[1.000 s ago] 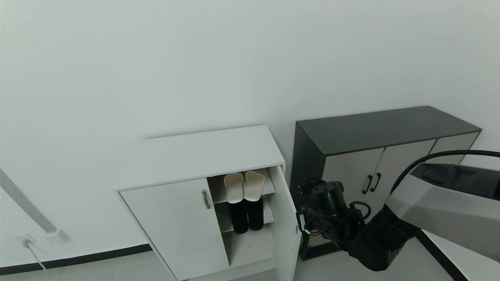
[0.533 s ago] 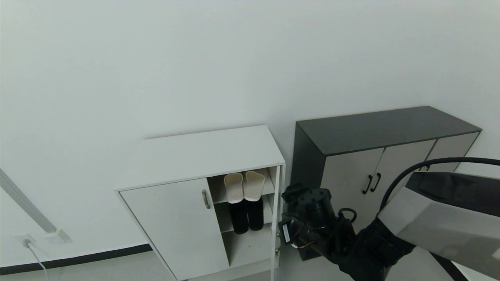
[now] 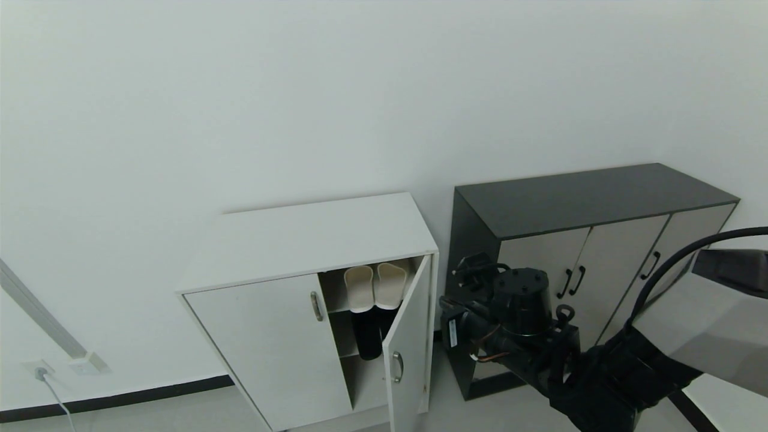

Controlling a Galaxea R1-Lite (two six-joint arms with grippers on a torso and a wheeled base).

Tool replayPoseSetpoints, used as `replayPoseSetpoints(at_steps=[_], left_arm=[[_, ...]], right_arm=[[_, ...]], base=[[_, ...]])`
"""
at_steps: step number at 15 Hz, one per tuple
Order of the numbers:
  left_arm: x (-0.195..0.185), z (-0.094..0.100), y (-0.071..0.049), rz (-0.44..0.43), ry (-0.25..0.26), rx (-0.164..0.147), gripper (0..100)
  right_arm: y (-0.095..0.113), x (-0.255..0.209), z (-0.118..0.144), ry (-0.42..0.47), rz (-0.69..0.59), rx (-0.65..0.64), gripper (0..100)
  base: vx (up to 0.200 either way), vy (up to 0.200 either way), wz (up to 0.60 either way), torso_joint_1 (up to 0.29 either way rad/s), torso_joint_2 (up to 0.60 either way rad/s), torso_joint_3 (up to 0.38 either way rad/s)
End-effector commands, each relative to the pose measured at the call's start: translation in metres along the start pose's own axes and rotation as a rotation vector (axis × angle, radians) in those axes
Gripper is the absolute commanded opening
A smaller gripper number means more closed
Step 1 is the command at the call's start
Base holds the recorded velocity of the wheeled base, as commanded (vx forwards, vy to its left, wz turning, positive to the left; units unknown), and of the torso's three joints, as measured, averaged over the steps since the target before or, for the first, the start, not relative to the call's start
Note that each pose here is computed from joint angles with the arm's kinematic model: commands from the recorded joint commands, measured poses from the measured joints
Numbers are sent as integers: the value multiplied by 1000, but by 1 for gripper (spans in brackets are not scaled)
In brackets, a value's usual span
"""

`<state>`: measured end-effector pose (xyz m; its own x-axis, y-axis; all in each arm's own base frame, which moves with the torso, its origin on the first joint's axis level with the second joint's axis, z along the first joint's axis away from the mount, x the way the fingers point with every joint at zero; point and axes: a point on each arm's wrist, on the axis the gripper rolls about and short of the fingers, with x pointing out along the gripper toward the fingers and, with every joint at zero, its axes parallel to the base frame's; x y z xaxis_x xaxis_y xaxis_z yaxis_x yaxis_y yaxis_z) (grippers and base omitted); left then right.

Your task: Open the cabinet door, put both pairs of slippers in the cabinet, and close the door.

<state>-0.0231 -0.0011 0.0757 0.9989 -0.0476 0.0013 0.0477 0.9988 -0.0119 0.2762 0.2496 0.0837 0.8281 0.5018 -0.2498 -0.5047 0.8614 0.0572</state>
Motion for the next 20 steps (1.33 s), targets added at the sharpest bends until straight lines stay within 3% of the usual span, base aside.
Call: replayPoseSetpoints(at_steps=[1,5,8,11,14,17,20], left_arm=[[0,0,0,2,1,0,0],[0,0,0,0,1,0,0],[0,0,0,0,1,0,0],[0,0,0,2,1,0,0],[0,0,0,0,1,0,0],[0,0,0,0,1,3,0],[0,0,0,-1,3,3,0]], right_arm=[[4,-4,1,1,13,-5,0],[6,-6,-8,33,21,-13,0],[1,-14,-18,76,105,-13,0],[-5,-14,-18,72,76,-33,0],[-19,-14,-18,84,-52,-35,0],[-35,-36,-39,199,-113,-68,0],[-41,-52,-60,292,-124,-100,0]], base=[[0,0,600,2,-2,-2],[0,0,600,-2,4,2],[0,0,0,0,0,0],[0,0,0,0,0,0],[0,0,0,0,0,0],[0,0,0,0,0,0],[200,0,0,4,5,1]])
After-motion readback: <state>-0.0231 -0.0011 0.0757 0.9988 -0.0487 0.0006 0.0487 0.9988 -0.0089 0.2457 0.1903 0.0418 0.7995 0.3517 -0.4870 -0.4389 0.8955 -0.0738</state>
